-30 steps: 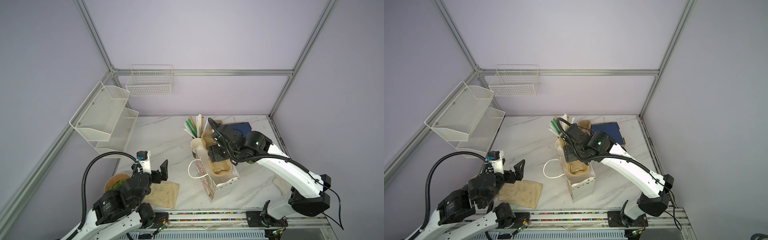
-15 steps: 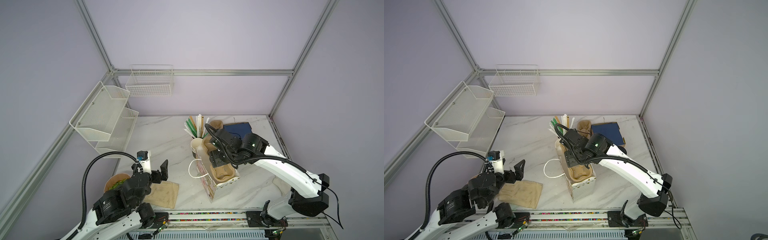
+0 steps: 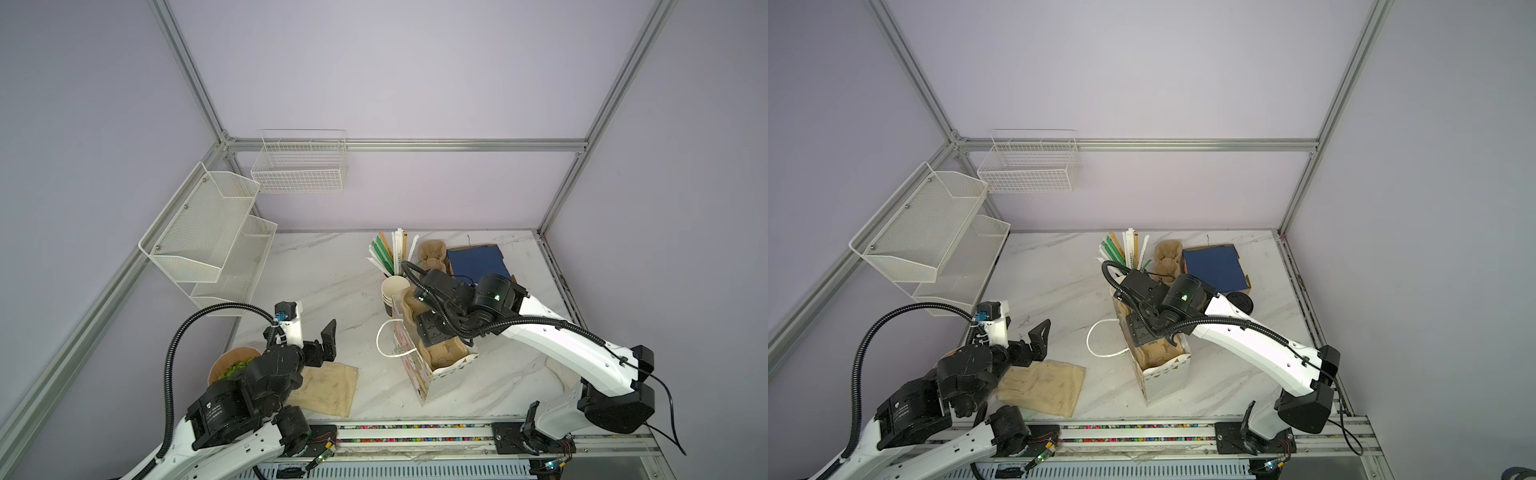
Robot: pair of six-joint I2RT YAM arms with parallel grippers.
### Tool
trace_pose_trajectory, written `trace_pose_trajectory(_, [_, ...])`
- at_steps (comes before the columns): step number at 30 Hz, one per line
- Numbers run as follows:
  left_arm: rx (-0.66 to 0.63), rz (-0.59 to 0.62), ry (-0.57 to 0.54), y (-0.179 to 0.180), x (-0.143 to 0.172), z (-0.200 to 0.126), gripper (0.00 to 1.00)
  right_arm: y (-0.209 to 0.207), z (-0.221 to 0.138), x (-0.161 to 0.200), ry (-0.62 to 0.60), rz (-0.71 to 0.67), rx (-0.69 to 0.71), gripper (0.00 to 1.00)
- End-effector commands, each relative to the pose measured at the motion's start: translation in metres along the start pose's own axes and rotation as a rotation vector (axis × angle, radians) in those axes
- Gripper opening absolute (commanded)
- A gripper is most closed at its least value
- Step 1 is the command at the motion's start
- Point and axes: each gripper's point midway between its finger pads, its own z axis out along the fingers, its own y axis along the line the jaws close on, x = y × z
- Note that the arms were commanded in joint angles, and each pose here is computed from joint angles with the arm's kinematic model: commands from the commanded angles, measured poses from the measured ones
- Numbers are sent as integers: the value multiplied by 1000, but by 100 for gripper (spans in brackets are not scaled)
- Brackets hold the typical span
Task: Pack a coffee takeout order
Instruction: Place the cup tray in the takeout bag.
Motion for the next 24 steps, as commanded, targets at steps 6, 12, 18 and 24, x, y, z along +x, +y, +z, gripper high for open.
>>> trace_pose_trajectory(6, [-6, 11, -17, 0, -10, -2, 100, -10, 8, 21, 65, -21, 44, 73])
trace_pose_trajectory(12, [-5, 7, -19, 1, -10, -3, 100, -11, 20, 27, 97, -34, 58, 73])
trace_pose_trajectory(18, [2, 9, -15, 0, -9, -3, 100, -4, 39, 33, 142, -38, 58, 74])
trace_pose_trajectory(24, [3, 7, -17, 0, -10, -3, 100, 0, 54, 40, 171, -39, 45, 74])
